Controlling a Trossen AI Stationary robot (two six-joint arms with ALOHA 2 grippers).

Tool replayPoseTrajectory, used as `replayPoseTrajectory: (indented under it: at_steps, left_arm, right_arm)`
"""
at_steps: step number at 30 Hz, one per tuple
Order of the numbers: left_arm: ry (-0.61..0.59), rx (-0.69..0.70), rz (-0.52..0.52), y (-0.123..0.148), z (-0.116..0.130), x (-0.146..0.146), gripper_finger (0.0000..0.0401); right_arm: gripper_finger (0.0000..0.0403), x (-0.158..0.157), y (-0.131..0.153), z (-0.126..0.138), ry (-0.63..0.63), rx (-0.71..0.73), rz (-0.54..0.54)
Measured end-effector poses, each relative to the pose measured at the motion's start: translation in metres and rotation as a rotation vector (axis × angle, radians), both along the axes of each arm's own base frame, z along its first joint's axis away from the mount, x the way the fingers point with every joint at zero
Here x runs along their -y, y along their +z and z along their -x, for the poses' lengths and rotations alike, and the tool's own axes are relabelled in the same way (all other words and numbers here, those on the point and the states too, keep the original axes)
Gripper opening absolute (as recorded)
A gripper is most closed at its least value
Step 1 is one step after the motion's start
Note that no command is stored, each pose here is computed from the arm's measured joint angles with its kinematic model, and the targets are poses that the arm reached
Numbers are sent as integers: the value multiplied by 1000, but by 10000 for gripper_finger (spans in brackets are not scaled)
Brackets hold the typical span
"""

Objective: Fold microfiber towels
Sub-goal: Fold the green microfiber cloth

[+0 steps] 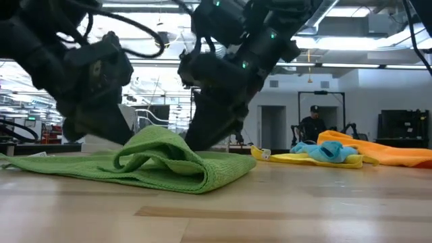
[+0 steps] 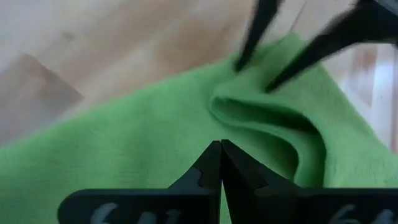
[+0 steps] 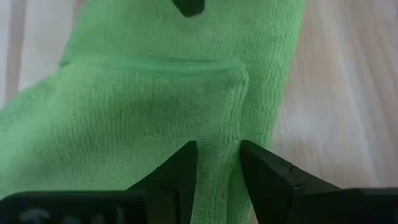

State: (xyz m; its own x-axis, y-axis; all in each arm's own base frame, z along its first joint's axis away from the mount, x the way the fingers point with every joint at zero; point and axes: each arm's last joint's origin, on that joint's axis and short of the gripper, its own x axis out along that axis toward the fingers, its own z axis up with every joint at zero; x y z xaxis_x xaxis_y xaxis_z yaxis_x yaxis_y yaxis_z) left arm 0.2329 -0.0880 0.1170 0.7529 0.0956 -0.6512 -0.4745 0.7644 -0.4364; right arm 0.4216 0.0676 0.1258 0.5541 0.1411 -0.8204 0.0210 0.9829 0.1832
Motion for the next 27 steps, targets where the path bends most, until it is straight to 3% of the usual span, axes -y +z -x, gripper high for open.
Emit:
replayPoseTrajectory:
  at_steps: [8, 19, 27]
  left_arm:
    - [-9, -23, 20, -11, -3, 2, 0]
    - [-6, -51, -5, -13, -1, 1, 0]
    - [-4, -60, -28, -14, 0, 0, 0]
  right_arm:
    - [135, 0, -1, 1, -7, -14, -7]
    - [13, -1, 2, 7, 4, -69, -49]
    - [35, -15, 16, 13, -22, -84, -115]
